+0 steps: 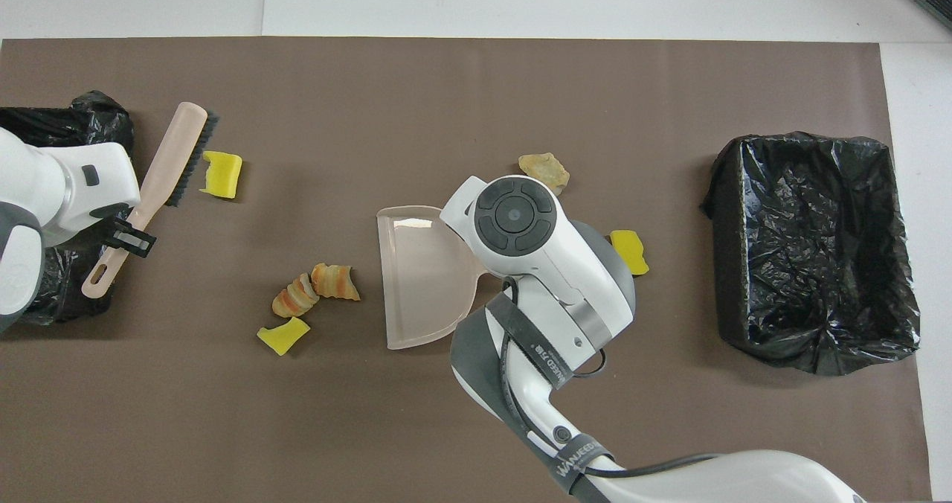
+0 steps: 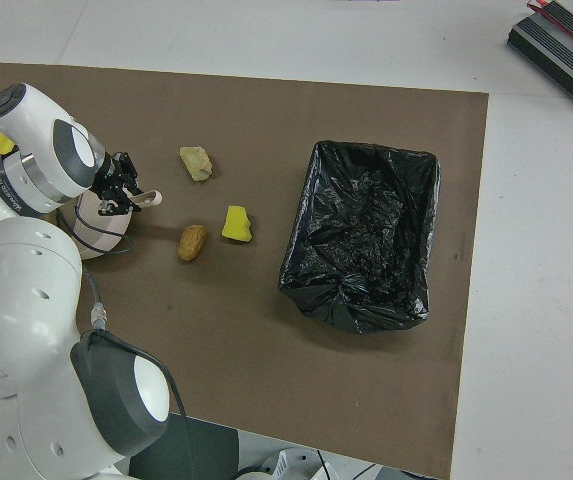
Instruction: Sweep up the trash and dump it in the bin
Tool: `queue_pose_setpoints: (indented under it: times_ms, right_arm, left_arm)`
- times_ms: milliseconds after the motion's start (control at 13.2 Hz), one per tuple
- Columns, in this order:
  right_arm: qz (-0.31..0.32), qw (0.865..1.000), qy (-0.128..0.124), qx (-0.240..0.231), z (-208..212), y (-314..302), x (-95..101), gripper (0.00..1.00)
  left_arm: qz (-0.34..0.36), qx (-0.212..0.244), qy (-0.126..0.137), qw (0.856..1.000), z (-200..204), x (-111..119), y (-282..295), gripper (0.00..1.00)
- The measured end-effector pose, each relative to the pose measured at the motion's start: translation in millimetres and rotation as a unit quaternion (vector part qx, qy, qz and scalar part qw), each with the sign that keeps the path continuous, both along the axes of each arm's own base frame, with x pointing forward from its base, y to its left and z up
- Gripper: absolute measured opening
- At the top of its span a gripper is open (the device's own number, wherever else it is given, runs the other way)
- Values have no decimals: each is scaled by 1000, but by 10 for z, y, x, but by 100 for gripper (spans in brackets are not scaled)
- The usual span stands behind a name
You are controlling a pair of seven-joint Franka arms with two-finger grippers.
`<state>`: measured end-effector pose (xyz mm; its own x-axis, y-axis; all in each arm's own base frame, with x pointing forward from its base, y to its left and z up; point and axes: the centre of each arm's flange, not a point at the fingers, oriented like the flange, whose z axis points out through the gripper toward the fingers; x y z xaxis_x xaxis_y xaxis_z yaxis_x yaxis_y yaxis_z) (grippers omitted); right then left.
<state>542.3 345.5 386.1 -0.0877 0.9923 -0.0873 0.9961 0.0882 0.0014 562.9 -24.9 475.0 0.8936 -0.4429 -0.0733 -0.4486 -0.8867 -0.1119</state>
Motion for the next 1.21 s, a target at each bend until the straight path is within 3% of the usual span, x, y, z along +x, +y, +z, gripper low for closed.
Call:
queue_pose_setpoints:
  times_ms: [151, 378, 529, 831, 1209]
  right_arm:
    - [-1, 1000, 0, 0, -2, 0, -1, 32]
    - [-1, 1000, 0, 0, -2, -1, -1, 32]
    - [-1, 1000, 0, 0, -3, -1, -1, 32]
    - [-1, 1000, 0, 0, -4, -1, -2, 32]
    - [-4, 1000, 2, -1, -20, -36, 11, 32]
  left_arm:
    - [2, -7, 1, 1000, -322, 235, 76, 26]
    - [-13, 27, 4, 1000, -675, 724, 249, 26]
    - [-13, 38, 13, 999, -873, 884, 362, 26]
    - [-1, 42, 65, 997, -1147, 753, 538, 26]
    - [-12, 49, 138, 989, -1206, 304, 293, 26]
